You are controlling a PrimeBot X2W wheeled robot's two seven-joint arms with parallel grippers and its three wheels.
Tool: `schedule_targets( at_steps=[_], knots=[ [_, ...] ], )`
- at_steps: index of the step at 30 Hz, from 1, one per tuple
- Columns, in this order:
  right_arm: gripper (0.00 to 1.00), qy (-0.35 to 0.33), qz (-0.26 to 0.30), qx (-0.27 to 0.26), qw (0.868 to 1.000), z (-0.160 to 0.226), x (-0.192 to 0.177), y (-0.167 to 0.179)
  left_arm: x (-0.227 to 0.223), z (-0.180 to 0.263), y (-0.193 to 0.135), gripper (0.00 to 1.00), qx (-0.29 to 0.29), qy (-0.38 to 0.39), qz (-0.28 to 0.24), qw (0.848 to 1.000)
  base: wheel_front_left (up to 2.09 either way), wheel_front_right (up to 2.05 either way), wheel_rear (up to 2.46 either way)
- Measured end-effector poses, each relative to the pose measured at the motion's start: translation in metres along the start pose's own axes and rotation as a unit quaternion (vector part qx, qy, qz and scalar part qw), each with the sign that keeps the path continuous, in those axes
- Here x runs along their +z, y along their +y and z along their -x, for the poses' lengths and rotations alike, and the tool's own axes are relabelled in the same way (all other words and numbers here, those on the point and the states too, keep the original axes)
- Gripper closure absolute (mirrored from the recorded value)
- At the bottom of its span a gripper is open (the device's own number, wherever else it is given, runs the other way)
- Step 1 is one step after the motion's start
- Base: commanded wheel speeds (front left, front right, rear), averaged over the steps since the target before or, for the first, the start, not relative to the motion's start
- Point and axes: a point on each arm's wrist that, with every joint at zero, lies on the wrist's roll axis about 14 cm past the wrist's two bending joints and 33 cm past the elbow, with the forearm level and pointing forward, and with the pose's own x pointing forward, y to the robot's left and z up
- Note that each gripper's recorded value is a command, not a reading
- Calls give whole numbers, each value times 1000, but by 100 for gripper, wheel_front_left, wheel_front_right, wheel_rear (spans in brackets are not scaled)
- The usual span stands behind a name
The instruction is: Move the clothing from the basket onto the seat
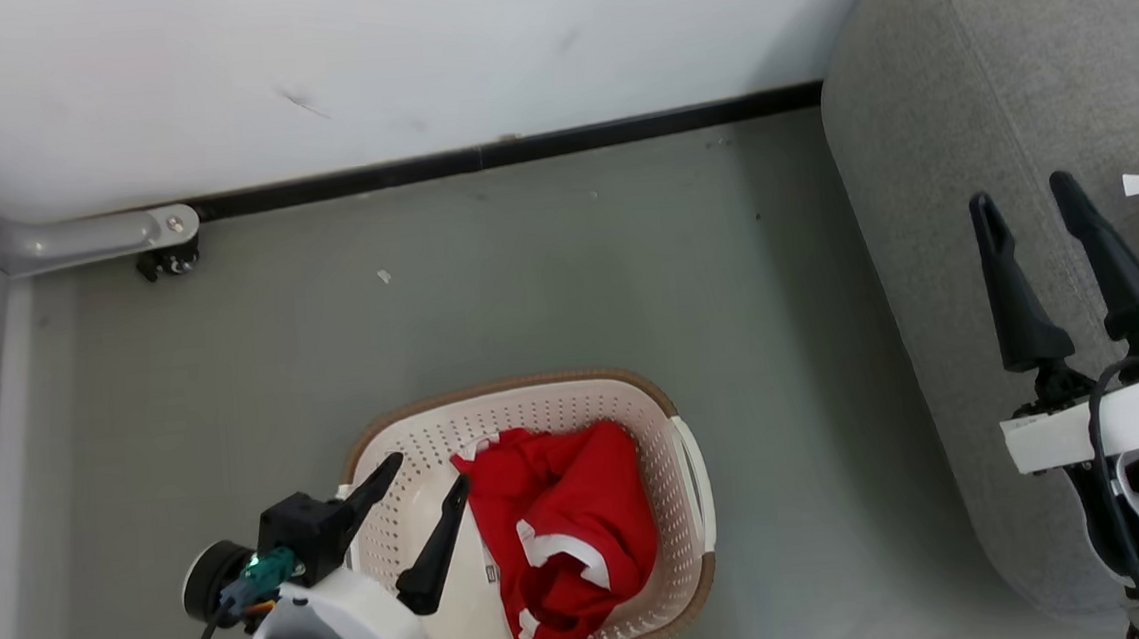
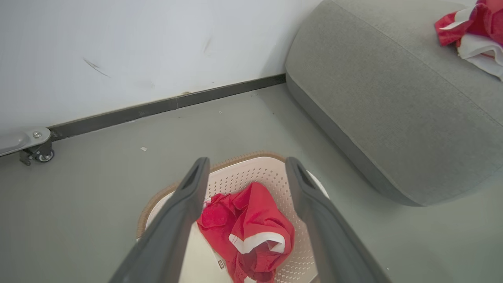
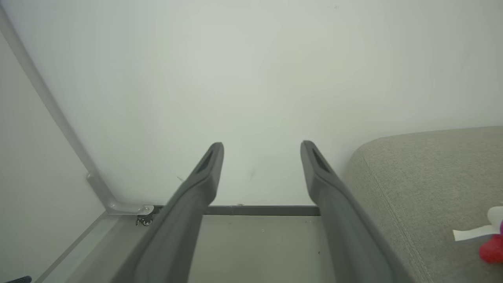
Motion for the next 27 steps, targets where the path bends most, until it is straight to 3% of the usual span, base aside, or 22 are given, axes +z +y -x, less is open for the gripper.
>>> schedule_targets(
  at_steps=[27],
  knots=[
    [0, 7, 19, 4, 1000, -58, -46, -16, -96, -80, -4, 0, -78, 152, 18, 985, 0, 0, 0]
  ],
)
